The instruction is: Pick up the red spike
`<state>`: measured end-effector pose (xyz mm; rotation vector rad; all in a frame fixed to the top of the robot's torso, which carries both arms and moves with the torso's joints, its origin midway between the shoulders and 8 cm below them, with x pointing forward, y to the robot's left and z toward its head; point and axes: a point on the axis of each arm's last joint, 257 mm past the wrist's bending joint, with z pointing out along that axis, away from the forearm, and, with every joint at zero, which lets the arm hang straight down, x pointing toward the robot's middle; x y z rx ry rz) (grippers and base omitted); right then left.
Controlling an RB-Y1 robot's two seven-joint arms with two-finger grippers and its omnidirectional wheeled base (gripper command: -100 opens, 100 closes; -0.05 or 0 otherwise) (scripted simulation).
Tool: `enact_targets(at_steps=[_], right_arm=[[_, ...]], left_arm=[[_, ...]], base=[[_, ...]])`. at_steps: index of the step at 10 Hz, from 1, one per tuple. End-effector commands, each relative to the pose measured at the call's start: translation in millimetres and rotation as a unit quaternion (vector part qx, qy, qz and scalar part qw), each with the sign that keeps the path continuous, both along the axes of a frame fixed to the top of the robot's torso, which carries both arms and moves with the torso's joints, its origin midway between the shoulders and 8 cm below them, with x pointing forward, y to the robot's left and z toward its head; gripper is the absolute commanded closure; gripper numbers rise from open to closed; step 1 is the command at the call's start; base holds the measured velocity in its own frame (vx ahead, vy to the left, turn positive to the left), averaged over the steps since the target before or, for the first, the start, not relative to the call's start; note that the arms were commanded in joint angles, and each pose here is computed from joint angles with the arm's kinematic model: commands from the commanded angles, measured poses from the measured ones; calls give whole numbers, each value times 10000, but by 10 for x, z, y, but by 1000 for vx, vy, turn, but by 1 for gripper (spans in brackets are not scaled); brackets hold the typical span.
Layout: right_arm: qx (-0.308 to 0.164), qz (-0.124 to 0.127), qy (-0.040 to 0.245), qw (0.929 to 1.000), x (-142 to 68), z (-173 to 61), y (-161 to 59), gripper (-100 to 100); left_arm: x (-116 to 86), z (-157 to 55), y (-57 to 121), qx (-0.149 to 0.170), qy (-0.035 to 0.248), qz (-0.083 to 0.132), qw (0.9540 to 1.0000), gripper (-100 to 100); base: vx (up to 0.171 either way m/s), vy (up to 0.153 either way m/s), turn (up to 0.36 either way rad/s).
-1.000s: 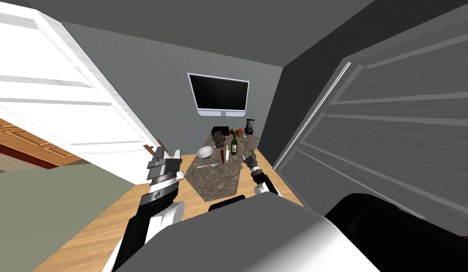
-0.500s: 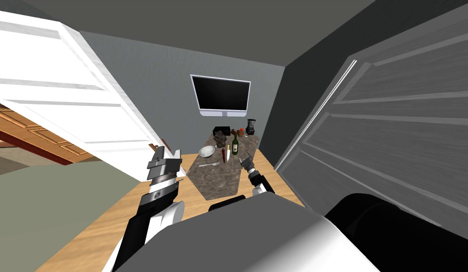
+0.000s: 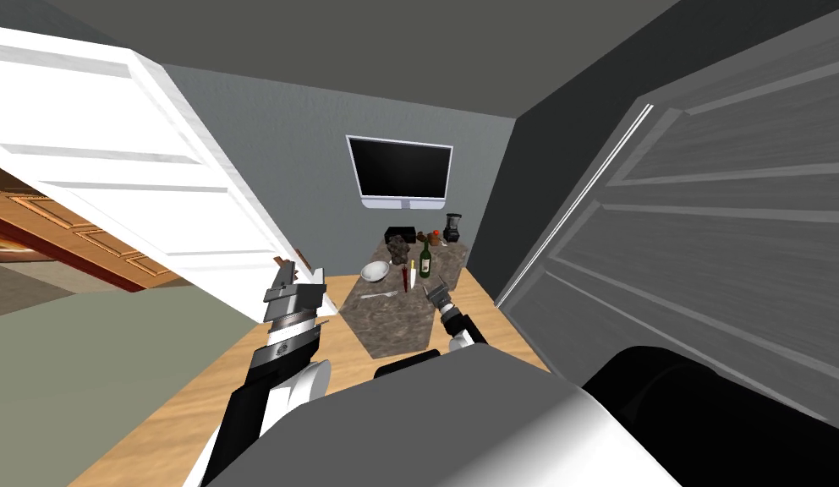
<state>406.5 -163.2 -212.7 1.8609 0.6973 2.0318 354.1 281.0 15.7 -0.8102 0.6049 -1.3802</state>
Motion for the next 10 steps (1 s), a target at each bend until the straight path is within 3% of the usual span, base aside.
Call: enact_targets(at_steps=[1, 5, 10], right_arm=[[342, 74, 151, 9993, 0, -51, 84, -100], [1195, 217, 476, 9914, 3, -140, 315, -100], [2259, 257, 671, 9715, 63, -85, 601, -100]], left_arm=[[0, 0, 0, 0, 0, 0, 10000, 0], [0, 0, 0, 0, 0, 0, 10000, 0], [0, 0, 0, 0, 0, 0, 10000, 0]], base=[[32, 50, 41], [45, 58, 28], [39, 45, 15]])
